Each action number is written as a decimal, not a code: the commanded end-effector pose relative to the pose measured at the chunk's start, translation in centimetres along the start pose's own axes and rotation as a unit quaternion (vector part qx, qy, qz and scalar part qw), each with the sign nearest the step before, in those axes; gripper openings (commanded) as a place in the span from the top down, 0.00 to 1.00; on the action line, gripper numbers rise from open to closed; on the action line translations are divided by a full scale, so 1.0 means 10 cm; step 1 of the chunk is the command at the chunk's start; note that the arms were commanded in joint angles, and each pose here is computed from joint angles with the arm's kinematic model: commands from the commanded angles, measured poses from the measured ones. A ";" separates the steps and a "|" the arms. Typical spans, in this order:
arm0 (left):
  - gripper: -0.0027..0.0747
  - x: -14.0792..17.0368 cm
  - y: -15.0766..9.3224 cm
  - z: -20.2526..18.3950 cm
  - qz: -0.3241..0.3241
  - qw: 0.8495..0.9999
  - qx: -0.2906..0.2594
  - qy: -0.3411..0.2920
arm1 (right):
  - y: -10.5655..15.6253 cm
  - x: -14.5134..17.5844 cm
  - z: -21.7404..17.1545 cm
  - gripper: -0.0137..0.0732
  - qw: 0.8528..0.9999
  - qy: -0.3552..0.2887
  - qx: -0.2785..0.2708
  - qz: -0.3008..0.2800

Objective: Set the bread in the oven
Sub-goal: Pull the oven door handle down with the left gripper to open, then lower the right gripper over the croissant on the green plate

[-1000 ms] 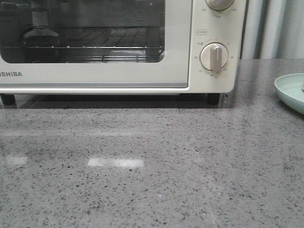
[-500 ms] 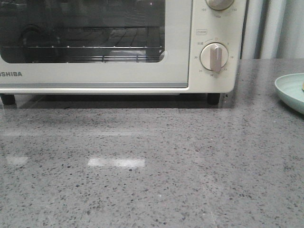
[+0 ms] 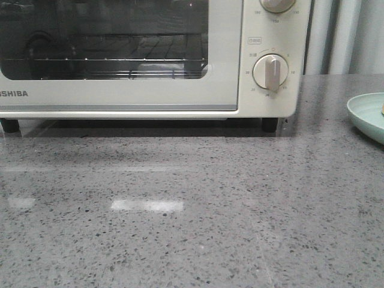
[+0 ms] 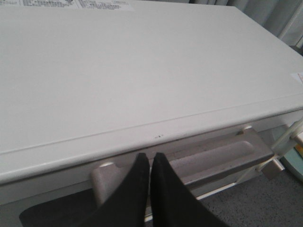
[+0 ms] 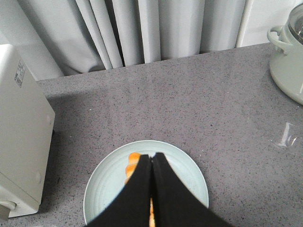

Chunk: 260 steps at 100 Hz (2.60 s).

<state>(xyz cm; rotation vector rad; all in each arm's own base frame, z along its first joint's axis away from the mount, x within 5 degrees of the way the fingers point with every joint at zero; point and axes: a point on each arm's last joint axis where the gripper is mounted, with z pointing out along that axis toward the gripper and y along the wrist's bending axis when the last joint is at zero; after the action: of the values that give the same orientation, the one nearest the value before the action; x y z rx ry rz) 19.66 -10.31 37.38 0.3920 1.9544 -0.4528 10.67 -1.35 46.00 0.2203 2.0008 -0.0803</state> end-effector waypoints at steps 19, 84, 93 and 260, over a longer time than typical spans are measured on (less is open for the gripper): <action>0.99 0.03 -0.02 0.00 -0.004 1.000 0.006 -0.007 | 0.00 -0.12 -0.07 0.92 0.999 -0.047 -0.003 -0.006; 0.99 0.71 -0.25 -0.30 -0.069 0.992 0.096 0.037 | -0.01 -0.11 -0.10 0.92 0.999 -0.048 -0.003 -0.006; 0.99 0.72 -0.33 -0.55 -0.092 0.986 0.140 0.006 | -0.01 -0.10 -0.10 0.92 0.999 -0.044 -0.002 -0.005; 0.99 0.17 0.07 -1.84 0.130 0.924 -0.179 -0.311 | 0.28 0.28 1.70 0.36 0.946 0.308 0.022 -0.101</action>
<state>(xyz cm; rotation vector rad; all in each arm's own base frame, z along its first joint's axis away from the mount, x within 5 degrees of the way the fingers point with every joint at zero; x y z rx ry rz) 4.90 -0.63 41.26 0.2509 1.3876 0.0101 23.99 -0.86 36.01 0.0966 2.6883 -0.1941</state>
